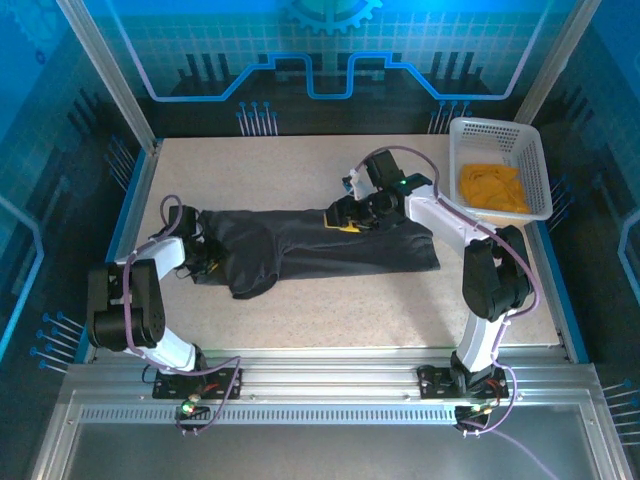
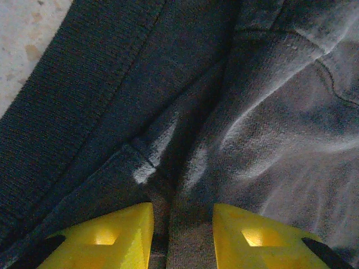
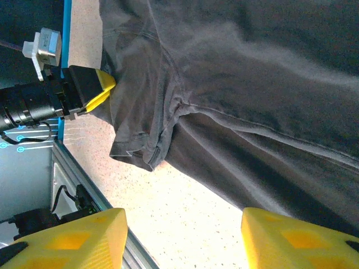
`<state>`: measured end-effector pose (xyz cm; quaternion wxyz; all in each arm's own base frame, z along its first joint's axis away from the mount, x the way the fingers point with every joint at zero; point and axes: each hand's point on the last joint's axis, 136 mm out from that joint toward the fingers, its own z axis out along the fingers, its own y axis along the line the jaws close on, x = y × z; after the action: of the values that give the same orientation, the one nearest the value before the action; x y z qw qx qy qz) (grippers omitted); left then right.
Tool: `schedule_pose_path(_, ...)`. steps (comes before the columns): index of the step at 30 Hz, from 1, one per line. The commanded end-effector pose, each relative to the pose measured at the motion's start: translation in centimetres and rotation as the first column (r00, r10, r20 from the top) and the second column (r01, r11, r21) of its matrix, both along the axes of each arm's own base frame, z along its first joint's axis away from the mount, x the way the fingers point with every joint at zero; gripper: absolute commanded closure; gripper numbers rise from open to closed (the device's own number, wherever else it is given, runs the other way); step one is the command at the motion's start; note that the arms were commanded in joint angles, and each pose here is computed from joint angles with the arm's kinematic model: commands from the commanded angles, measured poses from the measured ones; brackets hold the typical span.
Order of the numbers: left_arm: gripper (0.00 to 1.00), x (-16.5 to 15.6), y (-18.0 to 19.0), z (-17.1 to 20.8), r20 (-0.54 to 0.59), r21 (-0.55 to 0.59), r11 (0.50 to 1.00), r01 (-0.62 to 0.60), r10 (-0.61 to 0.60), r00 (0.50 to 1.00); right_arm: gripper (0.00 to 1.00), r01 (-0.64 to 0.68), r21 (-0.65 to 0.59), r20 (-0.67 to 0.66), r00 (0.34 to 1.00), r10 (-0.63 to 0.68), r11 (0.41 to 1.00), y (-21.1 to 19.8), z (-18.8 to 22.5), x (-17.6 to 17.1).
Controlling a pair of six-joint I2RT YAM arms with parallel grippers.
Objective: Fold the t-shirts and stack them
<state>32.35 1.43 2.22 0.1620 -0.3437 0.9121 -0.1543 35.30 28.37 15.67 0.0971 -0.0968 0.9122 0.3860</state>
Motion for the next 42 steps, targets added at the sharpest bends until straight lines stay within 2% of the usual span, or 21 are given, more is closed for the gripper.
schedule_pose_path(1, 0.72, 0.2, -0.2, -0.4, 0.003, -0.024, 1.0, -0.005, 0.005, 1.0, 0.44, -0.005, 0.011, -0.009, 1.0, 0.005, 1.0, 0.3, 0.2, 0.5)
schedule_pose_path(8, 0.85, 1.6, -0.4, 2.6, 0.079, -0.024, 1.0, -0.009, 0.011, 0.997, 0.44, -0.002, -0.001, -0.015, 1.0, 0.002, 1.0, 0.2, 0.0, 0.5)
schedule_pose_path(11, 0.93, 1.4, -0.5, 3.2, 0.083, -0.026, 0.999, -0.018, 0.02, 0.996, 0.44, -0.002, -0.007, -0.022, 1.0, 0.002, 1.0, 0.1, -0.3, 0.4)
schedule_pose_path(16, 1.0, 1.1, -0.3, 3.6, 0.082, -0.02, 0.999, -0.045, 0.046, 0.996, 0.44, -0.002, -0.012, -0.019, 1.0, 0.002, 1.0, 0.2, -0.2, 0.8)
schedule_pose_path(22, 1.0, 1.7, 0.2, 4.8, 0.084, -0.004, 0.998, -0.068, 0.068, 0.994, 0.45, -0.001, -0.018, -0.018, 1.0, 0.0, 1.0, 0.2, -0.1, 1.2)
schedule_pose_path(27, 1.0, 2.2, 1.0, 6.2, 0.056, 0.02, 0.993, -0.118, 0.117, 0.992, 0.46, 0.009, -0.038, -0.028, 1.0, -0.01, 0.999, -0.3, -0.7, 1.2)
schedule_pose_path(32, 1.0, 3.1, 1.4, 6.6, 0.008, 0.04, 0.994, -0.106, 0.106, 0.994, 0.46, 0.031, -0.051, -0.034, 0.999, -0.032, 0.998, -1.0, -1.0, 1.3)
schedule_pose_path(42, 0.99, 5.4, 4.0, 5.5, -0.067, 0.179, 0.981, -0.077, 0.09, 0.994, 0.46, 0.065, -0.097, -0.039, 0.997, -0.069, 0.993, -2.5, -1.6, 1.0)
